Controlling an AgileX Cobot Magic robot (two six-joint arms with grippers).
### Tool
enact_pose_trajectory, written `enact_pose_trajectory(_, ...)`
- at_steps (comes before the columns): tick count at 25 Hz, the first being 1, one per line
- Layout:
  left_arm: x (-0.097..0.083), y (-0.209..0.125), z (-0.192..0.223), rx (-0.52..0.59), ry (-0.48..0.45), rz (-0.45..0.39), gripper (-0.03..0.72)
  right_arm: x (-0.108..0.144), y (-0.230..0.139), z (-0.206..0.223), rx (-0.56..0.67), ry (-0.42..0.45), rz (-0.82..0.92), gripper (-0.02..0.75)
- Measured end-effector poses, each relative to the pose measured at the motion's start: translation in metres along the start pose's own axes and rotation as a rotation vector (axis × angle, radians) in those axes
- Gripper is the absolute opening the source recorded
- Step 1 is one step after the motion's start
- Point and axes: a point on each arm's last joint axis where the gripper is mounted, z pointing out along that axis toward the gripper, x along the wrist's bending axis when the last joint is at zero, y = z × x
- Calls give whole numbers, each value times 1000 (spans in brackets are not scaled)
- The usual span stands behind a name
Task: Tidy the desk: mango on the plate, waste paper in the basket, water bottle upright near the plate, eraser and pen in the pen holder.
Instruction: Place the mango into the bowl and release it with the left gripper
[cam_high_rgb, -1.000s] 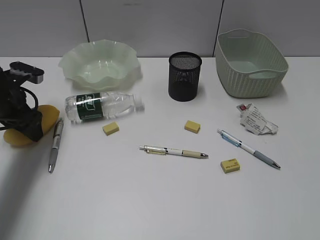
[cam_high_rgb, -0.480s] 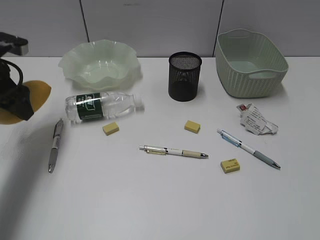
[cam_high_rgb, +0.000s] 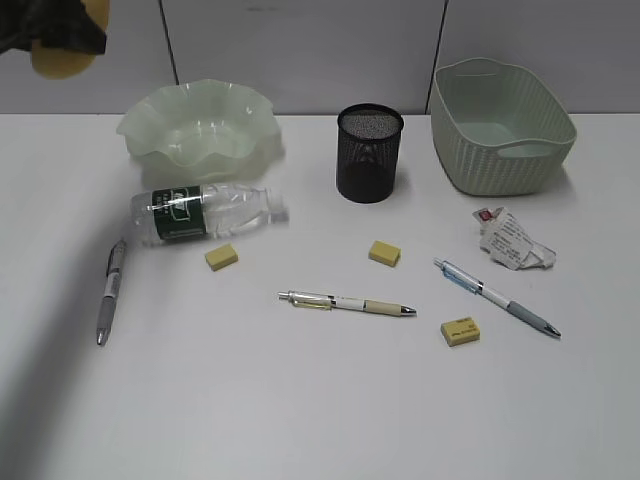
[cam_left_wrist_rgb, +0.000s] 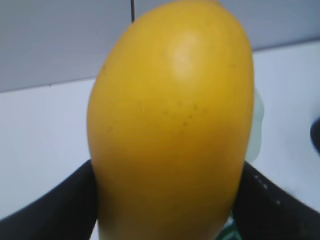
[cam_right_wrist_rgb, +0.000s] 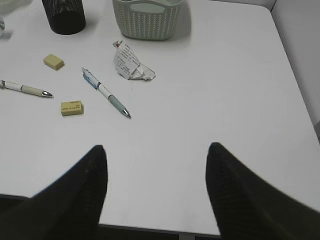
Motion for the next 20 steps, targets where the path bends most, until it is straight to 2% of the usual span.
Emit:
enact_pose_trajectory(2, 0, 7, 13, -66, -7, -68, 577, 0, 0, 0, 0, 0, 0, 494)
enact_pose_trajectory(4, -3, 8, 33, -89, -11, -98, 577, 0, 0, 0, 0, 0, 0, 494)
enact_pose_trajectory(13, -42, -22, 134, -81, -26, -89, 577, 0, 0, 0, 0, 0, 0, 494)
enact_pose_trajectory(20, -39, -50, 176, -31, -6, -107, 577, 0, 0, 0, 0, 0, 0, 494)
